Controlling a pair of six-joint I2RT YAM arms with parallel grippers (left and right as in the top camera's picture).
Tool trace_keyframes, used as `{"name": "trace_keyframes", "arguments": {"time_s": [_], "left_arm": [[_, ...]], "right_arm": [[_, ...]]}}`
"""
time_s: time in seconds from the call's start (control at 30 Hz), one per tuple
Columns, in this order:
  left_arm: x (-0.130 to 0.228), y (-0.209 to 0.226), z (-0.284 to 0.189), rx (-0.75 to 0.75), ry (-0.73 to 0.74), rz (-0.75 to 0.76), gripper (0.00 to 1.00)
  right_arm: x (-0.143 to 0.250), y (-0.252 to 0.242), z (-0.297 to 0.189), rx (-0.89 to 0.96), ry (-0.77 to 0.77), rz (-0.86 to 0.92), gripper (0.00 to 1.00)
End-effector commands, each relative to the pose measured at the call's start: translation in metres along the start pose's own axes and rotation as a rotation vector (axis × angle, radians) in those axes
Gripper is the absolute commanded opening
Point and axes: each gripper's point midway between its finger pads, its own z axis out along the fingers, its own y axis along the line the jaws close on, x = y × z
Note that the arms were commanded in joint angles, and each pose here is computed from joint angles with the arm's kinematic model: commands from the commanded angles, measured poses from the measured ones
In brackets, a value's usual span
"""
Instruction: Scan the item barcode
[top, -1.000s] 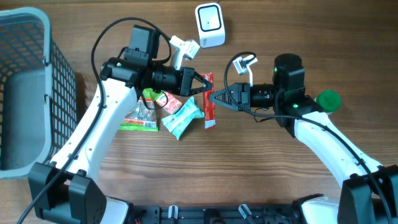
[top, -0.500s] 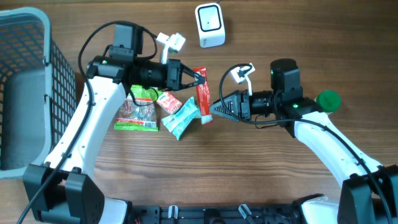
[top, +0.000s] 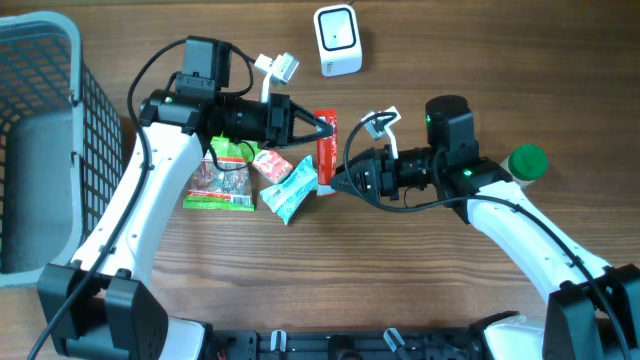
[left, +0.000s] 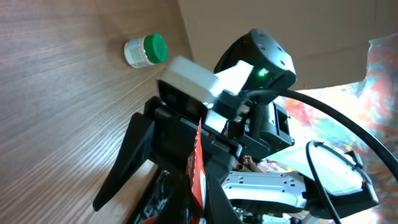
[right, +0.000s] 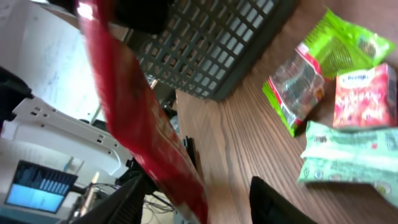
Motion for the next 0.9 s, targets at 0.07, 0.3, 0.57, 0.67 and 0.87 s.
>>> {"name": "trace_keyframes", "arguments": {"time_s": [0.07,0.3,0.57,0.67,0.87], "left_arm": [[0.000,0.003,0.001,-0.005,0.002,-0.112,0.04],[-0.001,0.003,0.001,-0.009,-0.001,-0.158,0.04],[-0.001,0.003,0.001,-0.010,-0.003,-0.157,0.04],[-0.001,0.003,0.001,-0.010,-0.003,-0.156,0.04],[-0.003,0.008,0.001,-0.035,-0.013,-0.156,0.04]], "right_arm": [[-0.006,0.012,0.000,-0.041,-0.013,-0.105,0.57],[-0.002,0.019,0.006,-0.071,0.008,-0.112,0.56],[0.002,0.023,0.012,-0.086,0.026,-0.116,0.47],[0.003,0.023,0.012,-0.084,0.028,-0.107,0.47],[0.003,0.020,0.012,-0.068,0.026,-0.100,0.35]]}}
